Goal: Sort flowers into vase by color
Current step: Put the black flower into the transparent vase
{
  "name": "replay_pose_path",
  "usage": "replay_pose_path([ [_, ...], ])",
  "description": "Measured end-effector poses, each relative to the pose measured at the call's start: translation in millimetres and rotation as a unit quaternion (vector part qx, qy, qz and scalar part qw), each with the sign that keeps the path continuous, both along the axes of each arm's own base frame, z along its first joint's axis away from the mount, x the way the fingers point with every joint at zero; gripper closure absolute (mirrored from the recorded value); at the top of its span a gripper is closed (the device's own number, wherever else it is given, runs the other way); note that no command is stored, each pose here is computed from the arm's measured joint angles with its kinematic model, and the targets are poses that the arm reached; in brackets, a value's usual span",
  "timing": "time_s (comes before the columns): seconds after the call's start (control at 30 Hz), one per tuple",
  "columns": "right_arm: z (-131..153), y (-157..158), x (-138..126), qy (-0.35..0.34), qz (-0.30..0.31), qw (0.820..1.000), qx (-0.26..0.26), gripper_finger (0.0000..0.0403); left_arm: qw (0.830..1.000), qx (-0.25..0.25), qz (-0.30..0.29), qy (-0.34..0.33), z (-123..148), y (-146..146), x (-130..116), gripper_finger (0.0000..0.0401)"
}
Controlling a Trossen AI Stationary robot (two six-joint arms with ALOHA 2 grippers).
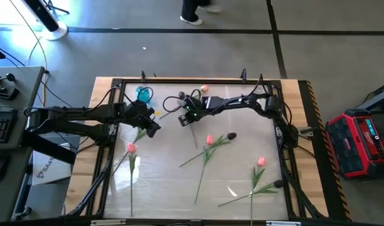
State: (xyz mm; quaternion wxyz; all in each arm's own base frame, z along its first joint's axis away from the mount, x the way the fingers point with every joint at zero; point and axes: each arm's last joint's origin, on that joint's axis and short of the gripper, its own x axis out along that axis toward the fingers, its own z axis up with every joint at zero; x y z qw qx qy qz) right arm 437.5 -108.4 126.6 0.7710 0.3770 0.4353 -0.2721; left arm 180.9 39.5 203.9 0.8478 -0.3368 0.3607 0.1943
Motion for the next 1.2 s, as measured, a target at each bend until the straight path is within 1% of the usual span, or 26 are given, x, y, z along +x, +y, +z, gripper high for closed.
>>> replay_pose_path([
  [0.07,4,0,-1,-0.002,0.001,1.000,-0.008,0.0397,1.000,0.001,-0.003,-0.002,0,-1,1,0.0314],
  [0.13,7,0,-2,-0.003,-0.001,1.000,-0.015,0.0393,1.000,0.003,-0.007,-0.010,1,-2,2,0.0314],
  [0.27,18,2,-4,-0.009,0.002,1.000,-0.018,0.0400,0.999,0.008,-0.014,-0.033,5,-4,6,0.0314],
  [0.43,44,7,-6,-0.035,0.001,0.999,-0.037,0.0401,0.997,0.016,-0.019,-0.070,10,-5,11,0.0314],
  [0.6,83,16,-13,-0.067,-0.005,0.994,-0.089,0.0402,0.994,0.024,-0.023,-0.104,15,-4,15,0.0314],
  [0.83,132,19,-35,-0.071,-0.024,0.983,-0.167,0.0402,0.986,0.037,-0.023,-0.161,25,-3,21,0.0314],
  [0.93,153,20,-46,-0.084,-0.034,0.976,-0.198,0.0402,0.977,0.050,-0.023,-0.206,33,-2,25,0.0314],
  [1.0,169,23,-53,-0.098,-0.040,0.969,-0.221,0.0403,0.966,0.072,-0.034,-0.246,41,-3,28,0.0314],
  [1.13,202,31,-67,-0.135,-0.030,0.954,-0.267,0.0403,0.934,0.112,-0.051,-0.337,60,-6,33,0.0314],
  [1.2,219,35,-73,-0.165,-0.015,0.943,-0.289,0.0403,0.916,0.134,-0.044,-0.375,68,-6,34,0.0314],
])
